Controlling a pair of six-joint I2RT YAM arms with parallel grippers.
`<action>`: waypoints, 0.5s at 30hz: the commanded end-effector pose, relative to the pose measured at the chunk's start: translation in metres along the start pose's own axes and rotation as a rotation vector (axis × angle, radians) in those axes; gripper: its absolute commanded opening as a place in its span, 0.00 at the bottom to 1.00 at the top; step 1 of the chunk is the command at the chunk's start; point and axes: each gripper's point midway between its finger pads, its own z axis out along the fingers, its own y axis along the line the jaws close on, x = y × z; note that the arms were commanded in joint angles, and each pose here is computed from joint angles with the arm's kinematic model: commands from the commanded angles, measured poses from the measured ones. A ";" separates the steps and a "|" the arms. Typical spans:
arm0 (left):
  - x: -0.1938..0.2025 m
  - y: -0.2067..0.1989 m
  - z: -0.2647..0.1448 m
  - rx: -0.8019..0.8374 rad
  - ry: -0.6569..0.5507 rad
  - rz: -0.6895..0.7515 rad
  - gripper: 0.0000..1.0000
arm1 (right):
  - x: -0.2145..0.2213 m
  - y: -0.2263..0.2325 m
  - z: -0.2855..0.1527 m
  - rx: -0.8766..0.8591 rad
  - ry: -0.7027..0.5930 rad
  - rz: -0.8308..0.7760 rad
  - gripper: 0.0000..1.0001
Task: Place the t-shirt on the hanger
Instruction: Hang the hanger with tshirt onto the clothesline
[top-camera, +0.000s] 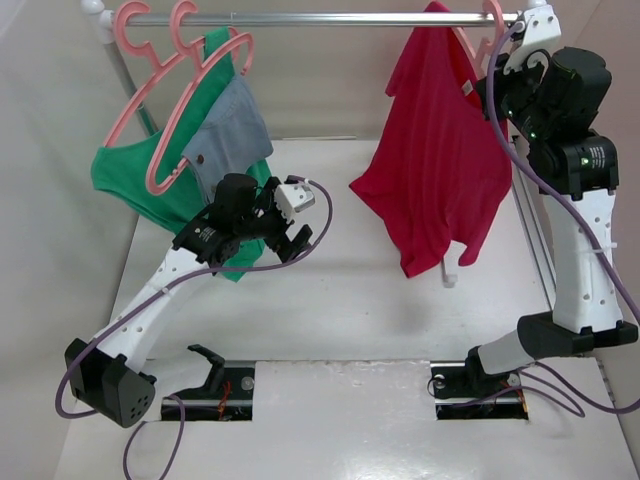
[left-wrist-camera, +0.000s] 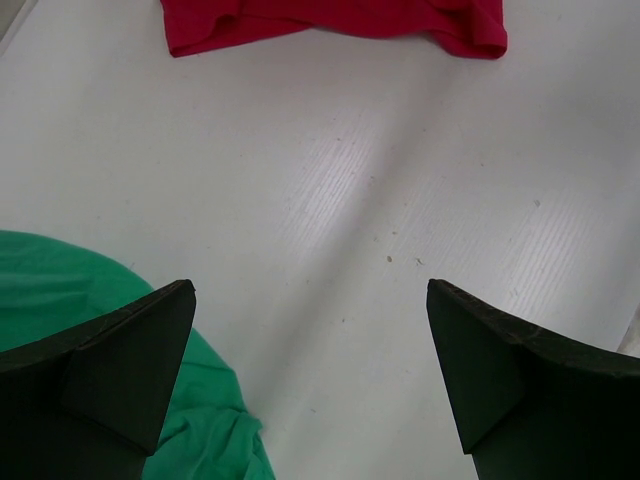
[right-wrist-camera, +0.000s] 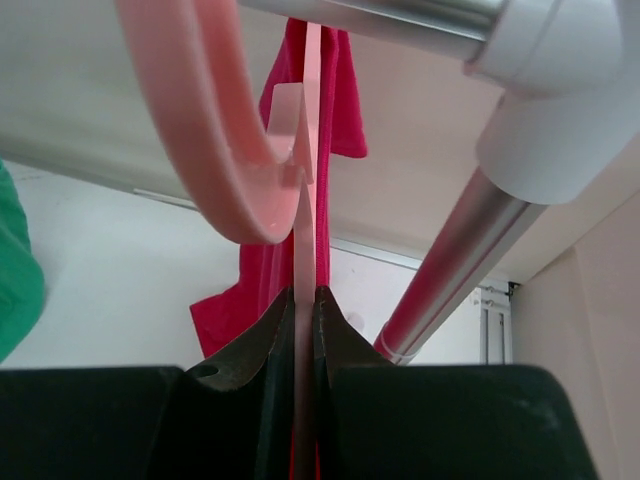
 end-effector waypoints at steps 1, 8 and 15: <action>-0.012 0.001 -0.006 -0.014 -0.051 0.038 1.00 | -0.053 -0.021 -0.016 0.088 -0.198 0.056 0.00; -0.012 0.001 -0.006 -0.014 -0.051 0.038 1.00 | -0.048 -0.024 -0.006 0.084 -0.189 0.086 0.00; -0.014 0.004 -0.006 -0.026 -0.055 0.050 1.00 | -0.036 -0.030 0.006 0.076 -0.171 0.125 0.00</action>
